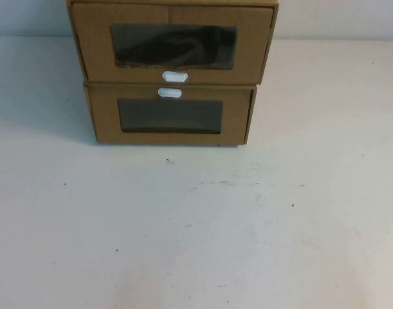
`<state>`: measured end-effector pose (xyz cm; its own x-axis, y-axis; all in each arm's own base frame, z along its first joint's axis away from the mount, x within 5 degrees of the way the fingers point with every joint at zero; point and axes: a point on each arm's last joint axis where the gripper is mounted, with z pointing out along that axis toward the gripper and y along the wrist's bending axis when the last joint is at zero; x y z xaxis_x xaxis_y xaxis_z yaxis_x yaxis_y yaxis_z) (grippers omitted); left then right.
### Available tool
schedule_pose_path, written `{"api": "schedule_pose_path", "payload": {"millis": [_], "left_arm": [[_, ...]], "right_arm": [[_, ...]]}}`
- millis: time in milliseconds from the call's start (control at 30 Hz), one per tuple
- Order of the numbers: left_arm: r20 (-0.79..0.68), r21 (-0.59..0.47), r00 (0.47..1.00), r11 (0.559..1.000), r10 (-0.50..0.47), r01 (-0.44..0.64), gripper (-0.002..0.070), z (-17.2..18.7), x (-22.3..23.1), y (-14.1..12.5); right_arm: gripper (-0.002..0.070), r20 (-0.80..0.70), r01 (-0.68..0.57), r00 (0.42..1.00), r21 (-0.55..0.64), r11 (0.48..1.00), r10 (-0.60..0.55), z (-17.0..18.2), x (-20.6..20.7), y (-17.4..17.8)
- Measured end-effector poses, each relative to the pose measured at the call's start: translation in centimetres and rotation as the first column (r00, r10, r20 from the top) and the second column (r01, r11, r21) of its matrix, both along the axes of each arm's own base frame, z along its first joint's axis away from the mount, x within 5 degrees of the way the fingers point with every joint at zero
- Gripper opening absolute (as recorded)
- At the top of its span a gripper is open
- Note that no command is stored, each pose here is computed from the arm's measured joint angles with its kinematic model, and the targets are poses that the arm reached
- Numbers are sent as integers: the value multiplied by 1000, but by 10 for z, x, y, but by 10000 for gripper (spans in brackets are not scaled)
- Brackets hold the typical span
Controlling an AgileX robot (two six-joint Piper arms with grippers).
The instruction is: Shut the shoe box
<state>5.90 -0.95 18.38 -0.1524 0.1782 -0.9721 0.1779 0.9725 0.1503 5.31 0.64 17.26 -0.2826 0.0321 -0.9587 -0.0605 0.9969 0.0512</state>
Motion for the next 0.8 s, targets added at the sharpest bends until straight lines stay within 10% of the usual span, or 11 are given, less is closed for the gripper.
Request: {"api": "schedule_pose_path", "payload": {"millis": [800], "left_arm": [[-114,1,993,1000,28,-28,-2,-12,-7,3]], "right_arm": [[-11,2,0,1000,2,1000,0,0,0,0]]}}
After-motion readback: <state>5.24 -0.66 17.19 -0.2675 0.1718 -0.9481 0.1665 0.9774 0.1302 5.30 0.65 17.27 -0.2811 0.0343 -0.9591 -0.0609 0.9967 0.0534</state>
